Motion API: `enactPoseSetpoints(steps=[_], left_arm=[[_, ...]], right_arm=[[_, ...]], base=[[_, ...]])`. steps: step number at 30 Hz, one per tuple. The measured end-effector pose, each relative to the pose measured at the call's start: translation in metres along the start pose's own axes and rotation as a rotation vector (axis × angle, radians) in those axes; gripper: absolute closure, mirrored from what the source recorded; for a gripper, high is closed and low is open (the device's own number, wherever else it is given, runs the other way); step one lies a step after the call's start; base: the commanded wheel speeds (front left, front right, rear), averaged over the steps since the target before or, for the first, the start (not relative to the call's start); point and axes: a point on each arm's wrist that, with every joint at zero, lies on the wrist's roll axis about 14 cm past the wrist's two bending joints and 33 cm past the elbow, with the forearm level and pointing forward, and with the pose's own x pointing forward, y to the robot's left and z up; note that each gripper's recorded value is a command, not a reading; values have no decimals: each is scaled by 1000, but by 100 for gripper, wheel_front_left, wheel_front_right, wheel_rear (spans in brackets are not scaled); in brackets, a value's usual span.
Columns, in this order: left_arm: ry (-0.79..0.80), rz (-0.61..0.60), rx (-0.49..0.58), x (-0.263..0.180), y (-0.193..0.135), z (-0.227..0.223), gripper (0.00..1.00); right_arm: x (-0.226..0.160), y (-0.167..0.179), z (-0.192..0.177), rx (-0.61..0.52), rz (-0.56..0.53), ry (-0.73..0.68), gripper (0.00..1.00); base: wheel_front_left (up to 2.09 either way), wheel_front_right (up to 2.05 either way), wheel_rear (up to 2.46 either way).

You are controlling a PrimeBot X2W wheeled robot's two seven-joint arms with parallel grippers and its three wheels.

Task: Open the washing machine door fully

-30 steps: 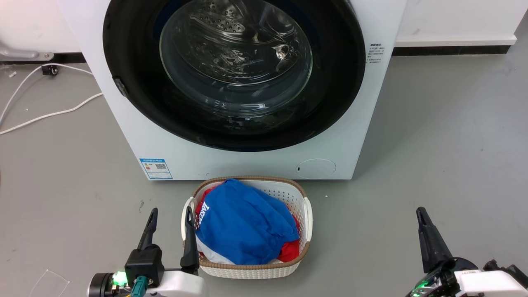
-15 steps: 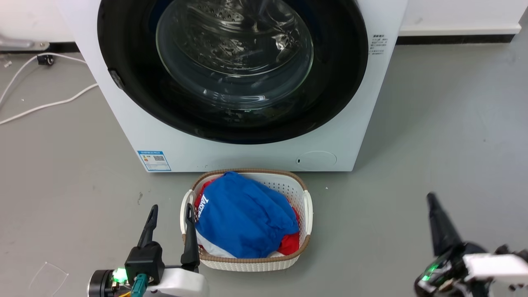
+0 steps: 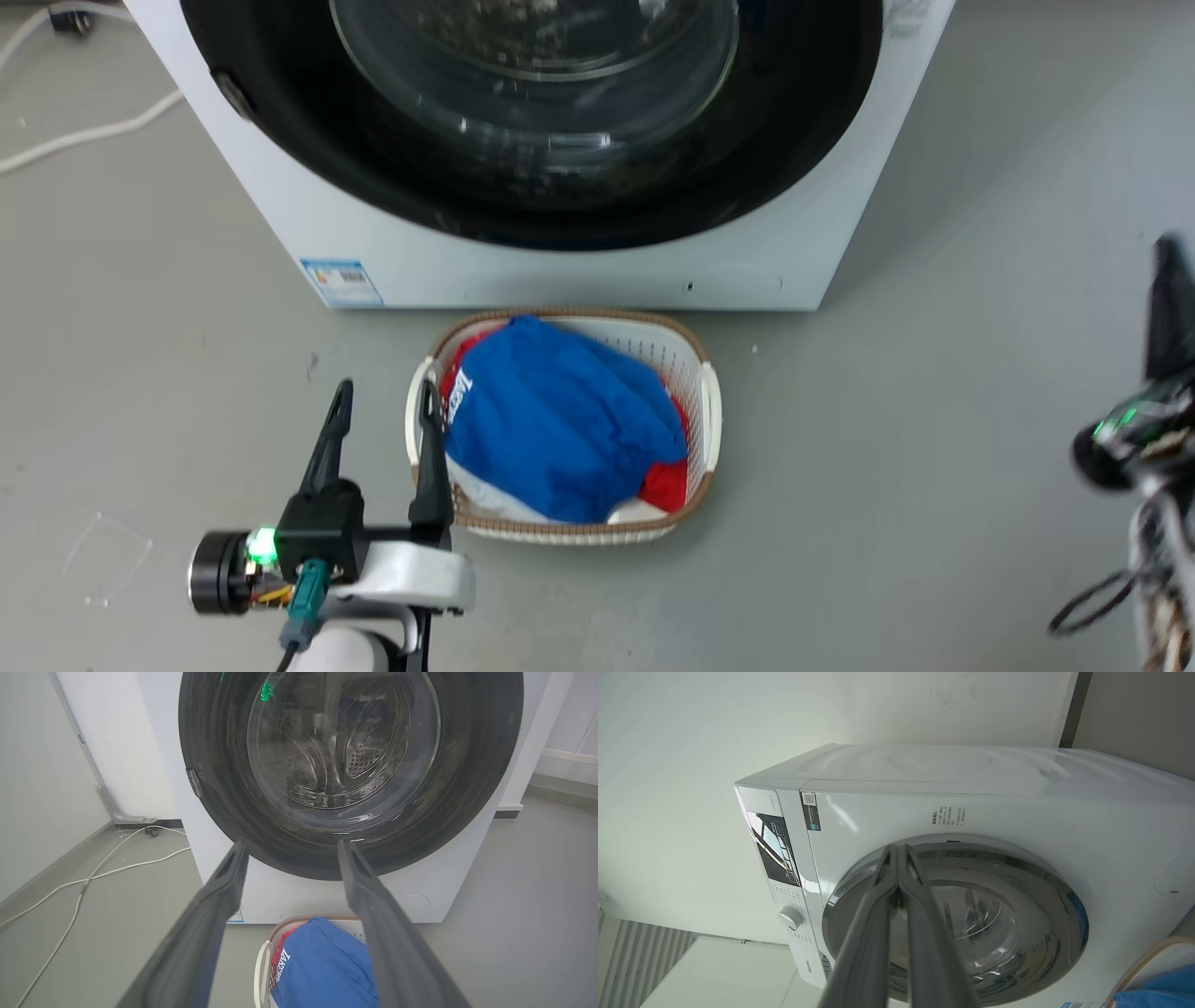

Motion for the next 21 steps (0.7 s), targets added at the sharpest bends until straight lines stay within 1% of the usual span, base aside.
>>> enactPoseSetpoints(steps=[3, 5, 13, 18, 21], left_arm=[[2, -8, 5, 12, -2, -5, 0], [7, -11, 4, 21, -2, -9, 0], [33, -19, 15, 49, -3, -32, 0], [51, -27, 21, 62, -4, -47, 0], [66, -27, 24, 67, -3, -57, 0]], right_arm=[[26, 2, 7, -37, 14, -7, 100], [42, 1, 9, -42, 17, -6, 100], [108, -5, 9, -164, 28, 45, 100], [145, -11, -10, -210, 39, 125, 100], [160, -17, -31, -229, 43, 209, 100]], base=[[0, 0, 0], [0, 0, 0], [0, 0, 0], [0, 0, 0], [0, 0, 0]])
